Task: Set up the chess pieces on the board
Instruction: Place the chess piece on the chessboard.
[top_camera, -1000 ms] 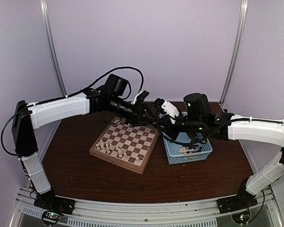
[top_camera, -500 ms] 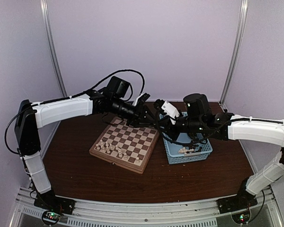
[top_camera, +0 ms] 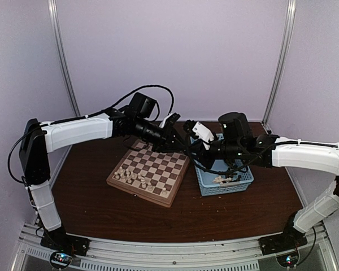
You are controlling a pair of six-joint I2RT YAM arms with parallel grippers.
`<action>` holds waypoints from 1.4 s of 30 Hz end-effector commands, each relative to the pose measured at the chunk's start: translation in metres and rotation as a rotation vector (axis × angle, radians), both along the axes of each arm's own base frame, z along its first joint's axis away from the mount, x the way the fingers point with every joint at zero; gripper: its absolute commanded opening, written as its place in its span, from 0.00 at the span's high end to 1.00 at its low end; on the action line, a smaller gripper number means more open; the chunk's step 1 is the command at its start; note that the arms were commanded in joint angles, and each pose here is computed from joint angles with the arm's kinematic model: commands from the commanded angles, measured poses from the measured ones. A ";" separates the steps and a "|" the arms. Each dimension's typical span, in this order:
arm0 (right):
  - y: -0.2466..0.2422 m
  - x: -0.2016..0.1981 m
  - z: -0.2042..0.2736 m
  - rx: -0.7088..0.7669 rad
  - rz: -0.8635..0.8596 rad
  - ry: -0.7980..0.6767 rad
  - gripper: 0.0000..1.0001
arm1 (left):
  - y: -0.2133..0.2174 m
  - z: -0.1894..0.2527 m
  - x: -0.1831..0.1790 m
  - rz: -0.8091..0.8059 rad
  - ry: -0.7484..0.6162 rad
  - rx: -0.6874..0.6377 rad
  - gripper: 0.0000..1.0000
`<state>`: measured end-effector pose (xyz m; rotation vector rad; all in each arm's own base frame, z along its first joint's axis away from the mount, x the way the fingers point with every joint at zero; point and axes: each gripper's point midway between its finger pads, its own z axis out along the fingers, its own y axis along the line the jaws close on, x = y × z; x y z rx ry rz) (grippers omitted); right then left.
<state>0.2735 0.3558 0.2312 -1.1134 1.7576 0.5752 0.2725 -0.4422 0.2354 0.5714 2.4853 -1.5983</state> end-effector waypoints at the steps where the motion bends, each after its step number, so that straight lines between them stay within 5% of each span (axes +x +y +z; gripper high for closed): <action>1: 0.008 0.002 0.027 0.074 0.012 -0.057 0.88 | -0.005 -0.001 0.002 -0.012 -0.008 -0.015 0.84; 8: 0.005 0.007 0.017 0.063 -0.021 -0.053 0.82 | -0.002 0.004 0.002 -0.002 -0.035 -0.018 0.88; 14: -0.001 0.012 0.011 0.060 -0.057 -0.061 0.36 | 0.015 -0.013 0.009 0.046 -0.093 0.115 0.88; 17: -0.004 0.010 0.012 0.062 -0.060 -0.058 0.24 | 0.028 -0.021 0.014 0.072 -0.144 0.200 0.88; 29: -0.024 0.009 0.011 0.088 -0.122 -0.046 0.19 | 0.106 -0.068 0.042 0.193 -0.376 0.659 0.88; 42: -0.030 0.015 0.009 0.107 -0.161 -0.040 0.18 | 0.122 -0.114 0.039 0.145 -0.340 0.799 0.89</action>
